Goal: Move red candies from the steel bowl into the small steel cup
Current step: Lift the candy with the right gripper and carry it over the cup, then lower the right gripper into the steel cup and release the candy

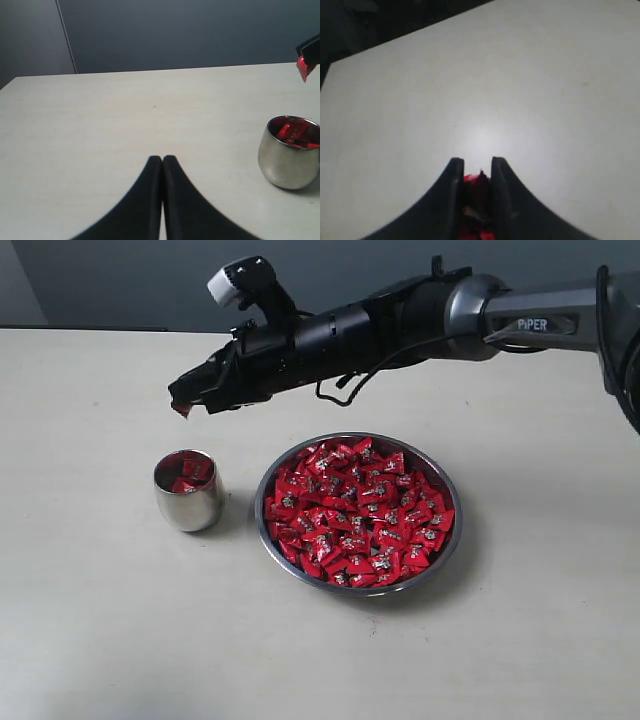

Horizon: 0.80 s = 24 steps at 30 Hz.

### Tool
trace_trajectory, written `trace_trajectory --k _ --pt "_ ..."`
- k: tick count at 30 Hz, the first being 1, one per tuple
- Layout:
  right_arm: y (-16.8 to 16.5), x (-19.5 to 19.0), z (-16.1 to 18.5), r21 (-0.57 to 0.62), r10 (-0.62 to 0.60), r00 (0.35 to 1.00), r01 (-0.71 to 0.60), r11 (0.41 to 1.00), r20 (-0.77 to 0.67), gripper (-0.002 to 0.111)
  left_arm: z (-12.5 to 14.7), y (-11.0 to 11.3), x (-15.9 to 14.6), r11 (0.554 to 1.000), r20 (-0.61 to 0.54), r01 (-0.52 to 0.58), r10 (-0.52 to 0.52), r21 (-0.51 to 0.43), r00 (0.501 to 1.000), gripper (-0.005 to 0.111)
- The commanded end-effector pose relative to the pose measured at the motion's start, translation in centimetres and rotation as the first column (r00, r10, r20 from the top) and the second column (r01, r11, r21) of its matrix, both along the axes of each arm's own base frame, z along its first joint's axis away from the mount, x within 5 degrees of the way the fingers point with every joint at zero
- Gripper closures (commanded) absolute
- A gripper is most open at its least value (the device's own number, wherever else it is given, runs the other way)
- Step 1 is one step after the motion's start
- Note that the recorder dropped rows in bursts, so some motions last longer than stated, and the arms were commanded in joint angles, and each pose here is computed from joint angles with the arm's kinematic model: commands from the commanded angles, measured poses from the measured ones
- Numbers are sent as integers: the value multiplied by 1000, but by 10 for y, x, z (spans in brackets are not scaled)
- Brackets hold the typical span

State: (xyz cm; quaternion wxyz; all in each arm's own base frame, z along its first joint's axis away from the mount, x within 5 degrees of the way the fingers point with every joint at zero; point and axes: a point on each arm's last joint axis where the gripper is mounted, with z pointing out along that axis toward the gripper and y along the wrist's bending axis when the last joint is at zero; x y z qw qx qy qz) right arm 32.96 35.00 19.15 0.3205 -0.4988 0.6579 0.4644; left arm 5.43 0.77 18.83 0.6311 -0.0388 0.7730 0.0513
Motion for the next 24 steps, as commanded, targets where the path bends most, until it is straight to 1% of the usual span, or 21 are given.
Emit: trace_trajectory --k 1,5,7,10,16,21,24 --pt "2 -5 -2 61 85 996 -85 994 11 109 -1 0 0 1000 3 -1 1 -4 1000 106" --pt "4 -14 -8 96 181 983 -179 979 -8 109 -1 0 0 1000 3 -1 1 -4 1000 106" --pt "8 -20 -12 103 228 974 -228 968 10 109 -1 0 0 1000 3 -1 1 -4 1000 106" --pt "13 -24 -17 99 256 965 -261 960 58 109 -1 0 0 1000 3 -1 1 -4 1000 106" --pt "15 -23 -31 65 264 960 -271 960 98 109 -1 0 0 1000 3 -1 1 -4 1000 106" --pt "15 -18 -36 29 227 961 -234 972 155 109 -1 0 0 1000 3 -1 1 -4 1000 106" --pt "16 -17 -38 14 226 955 -233 972 190 109 -1 0 0 1000 3 -1 1 -4 1000 106"
